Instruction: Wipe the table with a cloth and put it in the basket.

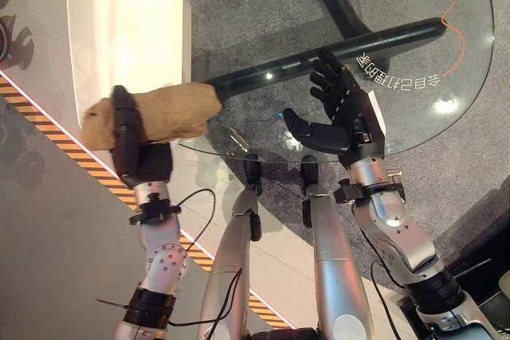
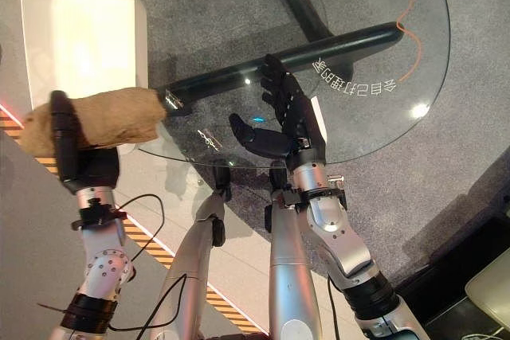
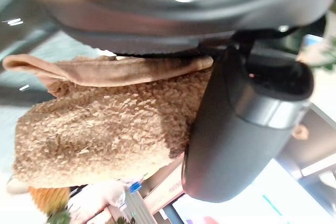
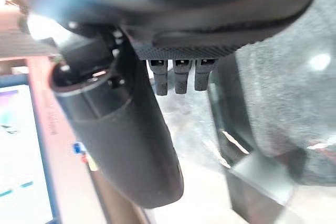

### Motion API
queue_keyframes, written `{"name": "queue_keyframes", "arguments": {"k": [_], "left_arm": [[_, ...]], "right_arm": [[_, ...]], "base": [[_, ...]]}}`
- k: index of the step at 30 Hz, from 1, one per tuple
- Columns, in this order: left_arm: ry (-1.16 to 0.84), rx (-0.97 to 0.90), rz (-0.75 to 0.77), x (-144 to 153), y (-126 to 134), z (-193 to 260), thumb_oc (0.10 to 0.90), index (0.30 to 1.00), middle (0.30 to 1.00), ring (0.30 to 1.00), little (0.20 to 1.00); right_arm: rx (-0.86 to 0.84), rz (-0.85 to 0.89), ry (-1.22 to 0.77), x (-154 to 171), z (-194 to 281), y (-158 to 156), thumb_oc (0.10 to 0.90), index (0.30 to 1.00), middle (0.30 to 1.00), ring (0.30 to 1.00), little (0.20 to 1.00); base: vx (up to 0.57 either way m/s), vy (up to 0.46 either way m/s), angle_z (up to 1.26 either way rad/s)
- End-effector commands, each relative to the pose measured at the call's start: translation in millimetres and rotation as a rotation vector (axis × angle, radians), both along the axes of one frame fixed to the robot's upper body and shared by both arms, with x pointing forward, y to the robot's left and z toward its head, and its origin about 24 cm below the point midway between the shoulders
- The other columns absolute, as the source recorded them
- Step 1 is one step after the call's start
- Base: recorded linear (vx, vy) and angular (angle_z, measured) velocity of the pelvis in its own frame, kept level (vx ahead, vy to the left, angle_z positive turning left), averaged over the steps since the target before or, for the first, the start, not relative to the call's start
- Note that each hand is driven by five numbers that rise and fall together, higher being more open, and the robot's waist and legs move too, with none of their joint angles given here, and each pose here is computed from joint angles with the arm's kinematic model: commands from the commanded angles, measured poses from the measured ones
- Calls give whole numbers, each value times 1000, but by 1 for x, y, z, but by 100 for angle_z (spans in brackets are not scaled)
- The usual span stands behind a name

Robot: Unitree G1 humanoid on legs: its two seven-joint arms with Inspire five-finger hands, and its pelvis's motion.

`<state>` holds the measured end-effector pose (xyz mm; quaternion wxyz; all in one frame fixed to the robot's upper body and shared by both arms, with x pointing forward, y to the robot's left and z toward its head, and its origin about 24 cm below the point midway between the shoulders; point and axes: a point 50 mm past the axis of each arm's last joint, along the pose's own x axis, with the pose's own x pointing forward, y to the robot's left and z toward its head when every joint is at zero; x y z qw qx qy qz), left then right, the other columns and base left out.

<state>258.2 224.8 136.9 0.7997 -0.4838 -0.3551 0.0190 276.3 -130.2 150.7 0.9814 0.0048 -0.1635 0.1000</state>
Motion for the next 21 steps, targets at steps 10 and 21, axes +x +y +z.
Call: {"name": "queue_keyframes", "arguments": {"k": [10, 21], "left_arm": [[-160, 147, 528, -25, 38, 78, 100, 300, 300, 300, 200], [221, 427, 1162, 12, 84, 114, 100, 300, 300, 300, 200]], "right_arm": [[-182, 88, 133, 5, -24, 2, 800, 900, 900, 900, 900], [-385, 146, 377, 14, -60, -15, 800, 900, 900, 900, 900]], "base": [[38, 89, -1], [58, 97, -1]]}}
